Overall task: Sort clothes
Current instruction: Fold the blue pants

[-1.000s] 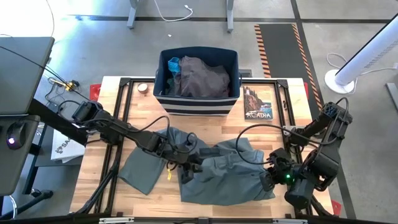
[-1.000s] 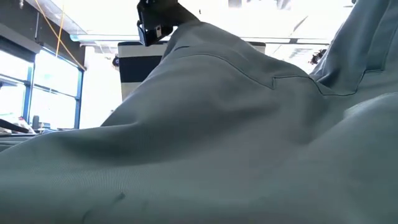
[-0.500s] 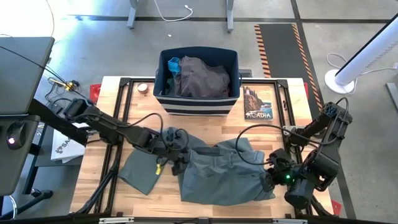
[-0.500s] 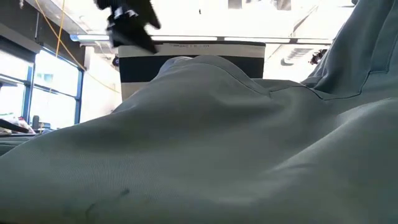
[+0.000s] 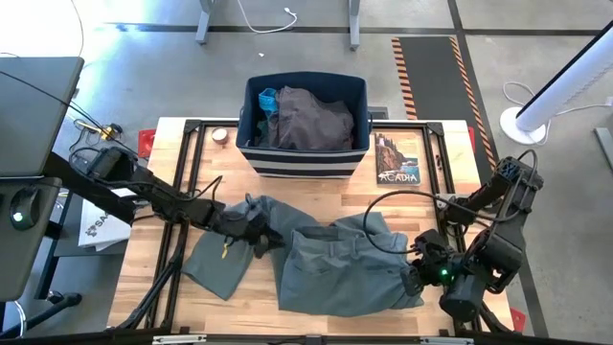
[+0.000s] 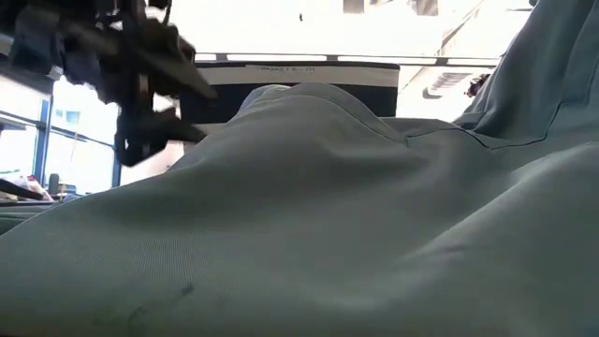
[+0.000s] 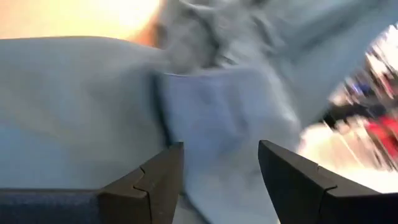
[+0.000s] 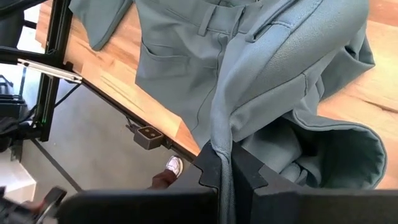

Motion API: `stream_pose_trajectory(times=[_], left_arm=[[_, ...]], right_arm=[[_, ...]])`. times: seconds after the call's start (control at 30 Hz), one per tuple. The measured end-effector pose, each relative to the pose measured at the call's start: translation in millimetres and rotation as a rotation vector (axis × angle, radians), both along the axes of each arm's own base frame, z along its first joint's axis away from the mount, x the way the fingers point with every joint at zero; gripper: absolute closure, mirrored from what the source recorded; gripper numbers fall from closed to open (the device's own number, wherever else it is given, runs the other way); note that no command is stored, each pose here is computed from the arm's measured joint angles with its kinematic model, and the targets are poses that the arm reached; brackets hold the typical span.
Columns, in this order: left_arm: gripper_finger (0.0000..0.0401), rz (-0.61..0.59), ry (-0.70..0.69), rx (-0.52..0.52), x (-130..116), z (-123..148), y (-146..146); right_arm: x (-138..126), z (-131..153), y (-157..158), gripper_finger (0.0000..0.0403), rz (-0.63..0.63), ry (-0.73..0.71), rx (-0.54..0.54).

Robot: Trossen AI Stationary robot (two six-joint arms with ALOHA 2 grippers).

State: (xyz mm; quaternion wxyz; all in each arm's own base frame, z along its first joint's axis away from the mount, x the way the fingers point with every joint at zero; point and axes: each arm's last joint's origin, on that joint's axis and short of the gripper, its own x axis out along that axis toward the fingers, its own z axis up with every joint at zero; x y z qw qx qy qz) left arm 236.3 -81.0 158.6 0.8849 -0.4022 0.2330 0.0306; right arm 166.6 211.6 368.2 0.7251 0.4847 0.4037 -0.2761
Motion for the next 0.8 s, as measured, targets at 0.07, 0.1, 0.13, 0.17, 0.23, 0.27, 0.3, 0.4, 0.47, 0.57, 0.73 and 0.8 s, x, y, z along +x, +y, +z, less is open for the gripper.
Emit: stream_pose_trajectory(times=[0.07,0.1,0.13,0.17,0.23,0.27,0.3,0.4,0.47,0.57,0.73,0.8], left_arm=[[0.0199,0.059,0.005,-0.011,-4,-6,4],[0.0199,0.08,0.0,-0.019,-5,-8,5],[0.0199,0.101,-0.011,-0.026,-5,-8,7],[0.0199,0.113,-0.027,-0.029,-3,-7,8],[0.0199,0.119,-0.078,-0.038,0,-4,11],[0.0199,0.111,-0.113,-0.051,3,-1,12],[0.0199,0.106,-0.138,-0.063,5,1,13],[0.0199,0.106,-0.129,-0.09,8,-1,18],[0.0199,0.12,-0.106,-0.092,8,-5,22],[0.0198,0.134,-0.109,-0.095,9,-4,25],[0.0198,0.115,-0.126,-0.085,17,3,25],[0.0198,0.116,-0.096,-0.09,21,1,24]], right_arm=[[-1,2,-1,0.0403,0.003,-0.001,0.014],[-1,3,-2,0.0403,0.003,-0.002,0.019],[-2,4,-2,0.0403,0.004,-0.004,0.023],[-3,5,-3,0.0403,0.004,-0.006,0.026],[-4,6,-5,0.0403,0.004,-0.01,0.032],[-4,7,-6,0.0403,0.004,-0.012,0.033],[-5,8,-6,0.0403,0.007,-0.013,0.032],[-5,8,-7,0.0403,0.015,-0.014,0.029],[-6,9,-8,0.0403,0.018,-0.015,0.027],[-6,10,-9,0.0402,0.018,-0.015,0.027],[-7,9,-10,0.0402,0.018,-0.009,0.019],[-7,9,-10,0.0402,0.018,-0.01,0.019]])
